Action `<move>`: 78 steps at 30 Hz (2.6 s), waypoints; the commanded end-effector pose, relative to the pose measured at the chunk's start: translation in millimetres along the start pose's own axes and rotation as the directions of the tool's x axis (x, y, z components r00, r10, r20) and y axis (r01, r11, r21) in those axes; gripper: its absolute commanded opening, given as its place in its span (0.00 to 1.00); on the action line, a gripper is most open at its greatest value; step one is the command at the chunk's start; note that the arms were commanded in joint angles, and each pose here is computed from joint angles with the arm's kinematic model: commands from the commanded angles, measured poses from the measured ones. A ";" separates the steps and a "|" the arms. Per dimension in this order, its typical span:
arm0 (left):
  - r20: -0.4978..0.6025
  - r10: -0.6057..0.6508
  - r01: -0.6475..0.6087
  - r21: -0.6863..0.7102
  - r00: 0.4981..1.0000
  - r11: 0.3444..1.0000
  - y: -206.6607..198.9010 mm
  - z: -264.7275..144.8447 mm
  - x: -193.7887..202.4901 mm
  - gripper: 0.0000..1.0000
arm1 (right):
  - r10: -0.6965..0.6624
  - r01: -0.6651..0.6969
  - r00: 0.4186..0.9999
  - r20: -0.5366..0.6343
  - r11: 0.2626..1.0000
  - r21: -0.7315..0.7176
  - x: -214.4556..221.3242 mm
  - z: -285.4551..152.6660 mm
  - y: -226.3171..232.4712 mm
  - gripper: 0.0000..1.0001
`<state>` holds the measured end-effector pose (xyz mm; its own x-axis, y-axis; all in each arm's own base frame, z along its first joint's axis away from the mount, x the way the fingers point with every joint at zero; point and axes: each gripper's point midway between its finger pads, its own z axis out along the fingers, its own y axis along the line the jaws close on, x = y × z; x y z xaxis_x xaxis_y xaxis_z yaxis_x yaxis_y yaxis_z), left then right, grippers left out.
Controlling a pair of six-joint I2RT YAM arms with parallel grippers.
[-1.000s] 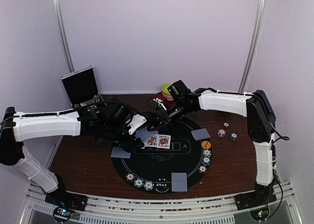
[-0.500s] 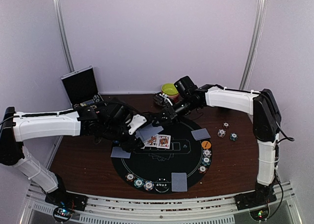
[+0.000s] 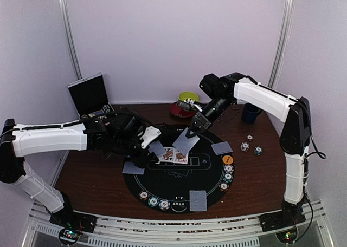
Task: Distribute texas hold em gaming equipment
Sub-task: Place the poker card in the community card area.
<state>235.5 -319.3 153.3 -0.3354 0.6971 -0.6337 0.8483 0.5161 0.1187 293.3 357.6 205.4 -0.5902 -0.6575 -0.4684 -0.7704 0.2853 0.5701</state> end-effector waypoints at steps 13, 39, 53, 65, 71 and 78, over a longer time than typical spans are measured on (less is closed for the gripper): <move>0.066 -0.001 0.001 0.011 0.998 1.000 -4.0 -11.9 -13.9 0.63 | -0.057 0.128 0.934 -0.353 0.975 0.182 66.5 36.7 -79.1 0.00; 0.058 -0.001 0.000 0.005 0.998 1.000 -3.1 -9.8 -12.2 0.63 | -0.136 0.330 0.832 -0.538 0.900 0.283 71.4 65.9 -139.7 0.04; 0.055 -0.002 0.002 0.004 0.998 1.000 -3.0 -8.8 -11.5 0.63 | -0.139 0.401 0.807 -0.574 0.843 0.358 64.1 68.4 -171.0 0.12; 0.053 -0.002 0.002 0.002 0.999 1.000 -2.7 -8.1 -11.5 0.63 | -0.178 0.464 0.779 -0.601 0.808 0.363 59.2 75.0 -170.4 0.21; 0.053 -0.004 0.004 0.002 0.999 1.000 -2.6 -8.1 -11.6 0.63 | -0.192 0.487 0.772 -0.606 0.791 0.370 55.7 78.3 -169.5 0.21; 0.056 -0.004 0.004 0.000 0.998 1.000 -2.3 -9.0 -12.0 0.63 | -0.192 0.507 0.766 -0.613 0.767 0.394 51.8 76.4 -169.7 0.30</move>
<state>232.7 -320.2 157.1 -0.3293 0.6924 -0.6420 0.8507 0.5127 0.1165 369.0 328.5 34.0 -0.1678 -0.9831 -0.0727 -0.9853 0.1695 -0.0189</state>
